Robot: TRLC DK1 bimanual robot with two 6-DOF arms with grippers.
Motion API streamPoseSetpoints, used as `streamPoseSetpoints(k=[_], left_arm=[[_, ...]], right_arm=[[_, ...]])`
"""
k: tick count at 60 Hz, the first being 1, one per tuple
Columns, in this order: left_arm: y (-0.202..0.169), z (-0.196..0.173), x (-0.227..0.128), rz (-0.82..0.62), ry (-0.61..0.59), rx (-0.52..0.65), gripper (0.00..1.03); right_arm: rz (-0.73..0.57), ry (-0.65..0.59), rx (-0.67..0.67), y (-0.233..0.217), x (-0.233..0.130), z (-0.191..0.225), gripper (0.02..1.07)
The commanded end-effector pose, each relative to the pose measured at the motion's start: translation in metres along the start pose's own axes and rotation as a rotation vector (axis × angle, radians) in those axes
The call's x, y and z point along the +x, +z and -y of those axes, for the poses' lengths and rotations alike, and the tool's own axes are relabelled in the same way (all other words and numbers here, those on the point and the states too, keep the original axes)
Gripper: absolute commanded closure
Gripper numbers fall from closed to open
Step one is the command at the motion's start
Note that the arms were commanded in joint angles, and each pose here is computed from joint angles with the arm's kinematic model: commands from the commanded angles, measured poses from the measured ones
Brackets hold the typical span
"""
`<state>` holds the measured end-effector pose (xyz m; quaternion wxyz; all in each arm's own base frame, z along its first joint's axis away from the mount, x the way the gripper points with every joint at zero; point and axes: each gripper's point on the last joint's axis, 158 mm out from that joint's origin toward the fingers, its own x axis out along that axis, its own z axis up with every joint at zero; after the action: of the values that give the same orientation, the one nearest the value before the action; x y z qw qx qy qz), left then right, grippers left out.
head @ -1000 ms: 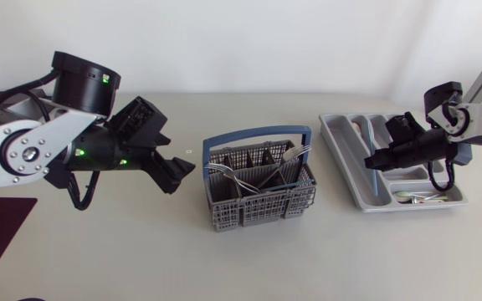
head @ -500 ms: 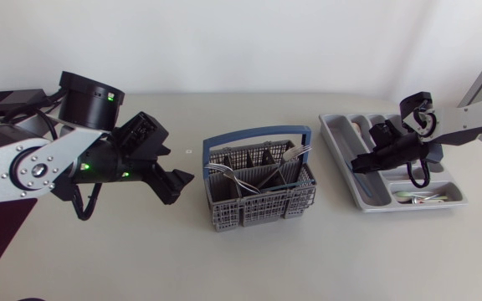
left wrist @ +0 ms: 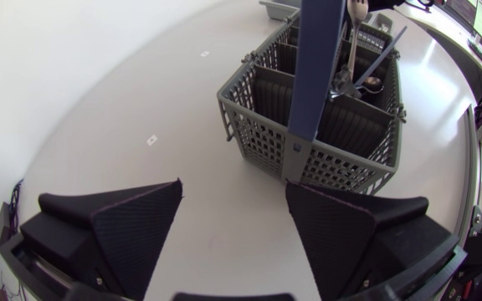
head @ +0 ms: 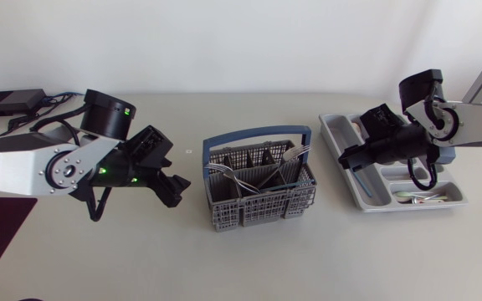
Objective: Sort the cutlery from the basket into the organizer compartments.
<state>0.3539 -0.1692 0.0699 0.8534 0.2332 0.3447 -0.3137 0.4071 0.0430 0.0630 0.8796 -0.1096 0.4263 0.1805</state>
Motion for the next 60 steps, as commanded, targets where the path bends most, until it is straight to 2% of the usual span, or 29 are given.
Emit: streamPoseSetpoints(k=[1,3,11,26,38,60], left_arm=[[-0.016,0.009,0.012,-0.039,-0.032,0.016,0.39],[-0.015,0.011,0.014,-0.033,-0.041,0.014,0.45],[-0.014,0.021,0.017,-0.024,-0.072,0.022,0.66],[-0.006,0.035,0.023,-0.003,-0.135,0.032,0.99],[0.000,0.041,0.028,0.007,-0.150,0.044,1.00],[0.015,0.019,0.031,0.054,-0.121,0.014,1.00]], right_arm=[[-0.013,0.023,0.009,-0.007,0.000,-0.015,0.76],[-0.015,0.032,0.005,-0.007,0.000,-0.021,0.83],[-0.029,0.064,-0.012,-0.010,0.004,-0.038,1.01],[-0.040,0.113,-0.020,-0.010,0.006,-0.062,1.02],[-0.053,0.184,-0.039,-0.015,-0.004,-0.094,1.02],[-0.067,0.279,-0.072,-0.017,-0.016,-0.154,1.02]])
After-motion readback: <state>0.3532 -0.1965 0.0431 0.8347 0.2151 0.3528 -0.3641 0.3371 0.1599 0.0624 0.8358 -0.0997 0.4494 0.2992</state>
